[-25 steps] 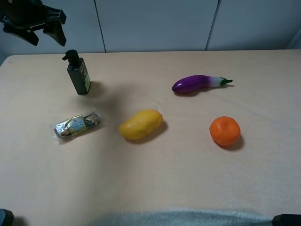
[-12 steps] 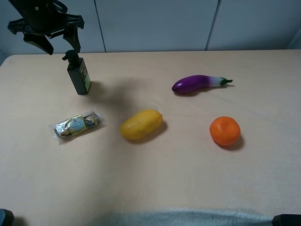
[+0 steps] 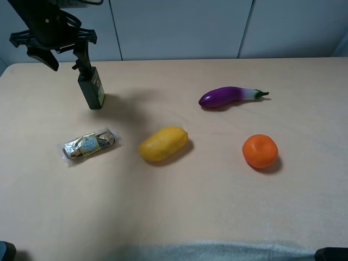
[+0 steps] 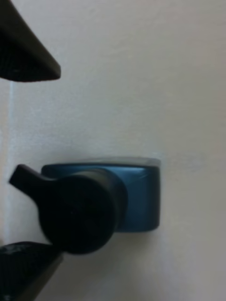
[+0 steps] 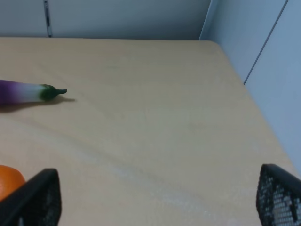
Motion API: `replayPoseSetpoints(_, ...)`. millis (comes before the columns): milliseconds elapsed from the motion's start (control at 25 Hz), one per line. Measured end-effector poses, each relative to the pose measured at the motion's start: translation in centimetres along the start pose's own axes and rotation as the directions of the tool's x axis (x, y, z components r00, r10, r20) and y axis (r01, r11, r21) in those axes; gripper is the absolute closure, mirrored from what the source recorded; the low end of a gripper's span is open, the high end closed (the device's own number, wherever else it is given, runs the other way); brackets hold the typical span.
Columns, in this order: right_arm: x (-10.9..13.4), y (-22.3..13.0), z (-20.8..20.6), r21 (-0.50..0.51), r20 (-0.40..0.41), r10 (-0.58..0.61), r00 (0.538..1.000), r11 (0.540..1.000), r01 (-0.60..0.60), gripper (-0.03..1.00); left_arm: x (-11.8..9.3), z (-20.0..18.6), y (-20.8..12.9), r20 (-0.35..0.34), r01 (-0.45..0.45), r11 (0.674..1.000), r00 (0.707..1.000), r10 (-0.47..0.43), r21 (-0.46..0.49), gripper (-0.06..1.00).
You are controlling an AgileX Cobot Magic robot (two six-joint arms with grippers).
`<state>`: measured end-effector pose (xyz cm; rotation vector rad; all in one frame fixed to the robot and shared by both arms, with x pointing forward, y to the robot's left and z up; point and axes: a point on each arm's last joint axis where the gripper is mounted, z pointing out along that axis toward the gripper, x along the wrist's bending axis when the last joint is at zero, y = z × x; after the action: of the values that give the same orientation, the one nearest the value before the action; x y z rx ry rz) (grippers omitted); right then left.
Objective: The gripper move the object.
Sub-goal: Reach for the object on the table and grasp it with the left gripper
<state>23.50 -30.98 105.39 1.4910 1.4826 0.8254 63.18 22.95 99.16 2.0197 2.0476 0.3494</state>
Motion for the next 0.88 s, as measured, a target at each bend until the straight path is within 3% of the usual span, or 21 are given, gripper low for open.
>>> replayPoseSetpoints(880,0.0,0.0,0.0,0.0,0.0,0.0,1.0,1.0,0.0,0.34,-0.9,4.4,0.3,0.034,0.045,0.999,0.998,-0.046,0.03,0.18)
